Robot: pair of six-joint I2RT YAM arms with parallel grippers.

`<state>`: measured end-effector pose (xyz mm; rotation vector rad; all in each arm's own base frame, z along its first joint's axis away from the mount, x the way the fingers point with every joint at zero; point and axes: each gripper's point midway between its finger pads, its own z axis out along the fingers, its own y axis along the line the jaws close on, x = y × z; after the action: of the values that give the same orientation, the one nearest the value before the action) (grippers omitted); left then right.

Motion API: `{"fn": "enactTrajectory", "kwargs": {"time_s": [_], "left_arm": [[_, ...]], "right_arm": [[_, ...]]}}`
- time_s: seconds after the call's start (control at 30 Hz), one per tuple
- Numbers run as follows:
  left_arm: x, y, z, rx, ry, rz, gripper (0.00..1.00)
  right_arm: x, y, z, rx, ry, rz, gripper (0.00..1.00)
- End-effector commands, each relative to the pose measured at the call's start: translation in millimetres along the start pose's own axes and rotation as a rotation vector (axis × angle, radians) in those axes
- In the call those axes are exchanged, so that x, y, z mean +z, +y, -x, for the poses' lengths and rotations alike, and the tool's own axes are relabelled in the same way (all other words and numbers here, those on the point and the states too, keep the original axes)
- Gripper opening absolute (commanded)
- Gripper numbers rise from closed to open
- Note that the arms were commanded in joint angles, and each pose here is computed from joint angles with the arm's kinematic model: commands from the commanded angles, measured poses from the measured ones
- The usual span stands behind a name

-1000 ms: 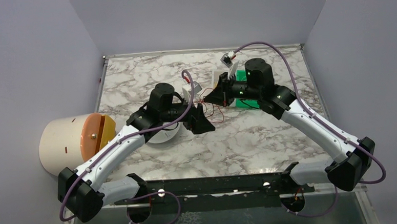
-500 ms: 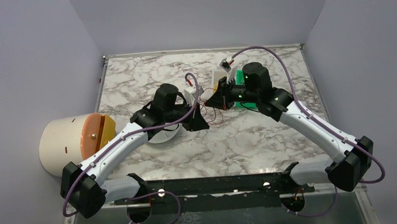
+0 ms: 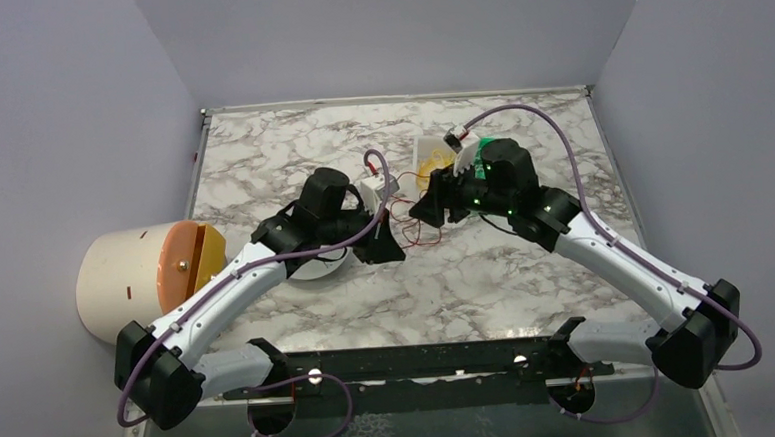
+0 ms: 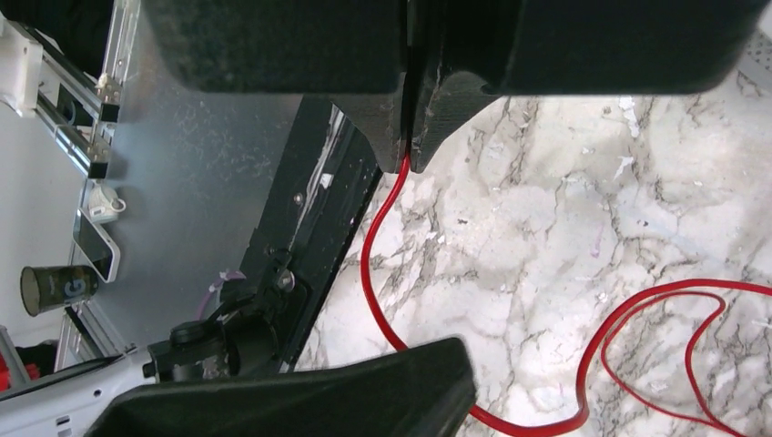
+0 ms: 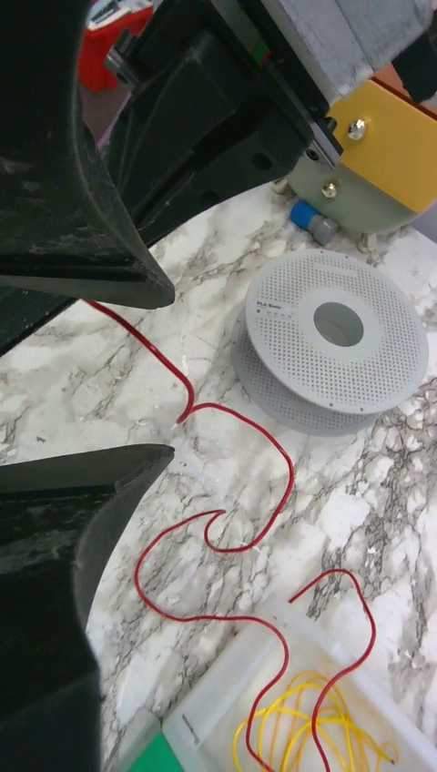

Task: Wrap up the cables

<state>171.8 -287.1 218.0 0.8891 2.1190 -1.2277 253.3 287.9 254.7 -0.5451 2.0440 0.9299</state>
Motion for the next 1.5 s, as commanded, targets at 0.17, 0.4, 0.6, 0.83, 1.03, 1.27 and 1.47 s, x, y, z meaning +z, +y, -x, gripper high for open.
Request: {"fn": "enactTrajectory", "kwargs": {"time_s": [0.17, 0.4, 0.6, 0.83, 1.03, 1.27, 1.47], "left_arm": [[-15.0, 1.8, -17.9, -0.006, 0.079, 0.078, 0.0], [-23.1, -4.4, -28.4, -0.027, 0.125, 0.087, 0.0], [-32.5, -13.1, -35.1, -0.044, 0.15, 0.078, 0.0], [-45.0, -18.1, -46.4, -0.046, 0.172, 0.091, 0.0], [-55.1, -24.9, -43.6, -0.021, 0.147, 0.098, 0.0], [-58.4, -30.0, -41.7, 0.014, 0.134, 0.101, 0.0], [-63.7, -26.2, -37.3, 0.031, 0.117, 0.146, 0.0]], "right_arm": [[-38.8, 12.6, 1.8, -0.279, -0.096, 0.07, 0.73], [-64.8, 72.1, -21.9, -0.566, -0.208, 0.483, 0.73], [-56.9, 109.3, -48.0, -0.807, -0.216, 0.692, 0.73], [-27.7, 120.4, -69.0, -1.124, -0.206, 0.706, 0.73], [-0.1, 105.1, -72.2, -1.267, -0.131, 0.579, 0.71], [11.7, 92.3, -76.5, -1.313, -0.089, 0.492, 0.61], [12.9, 83.8, -80.4, -1.292, -0.067, 0.455, 0.47]]}}
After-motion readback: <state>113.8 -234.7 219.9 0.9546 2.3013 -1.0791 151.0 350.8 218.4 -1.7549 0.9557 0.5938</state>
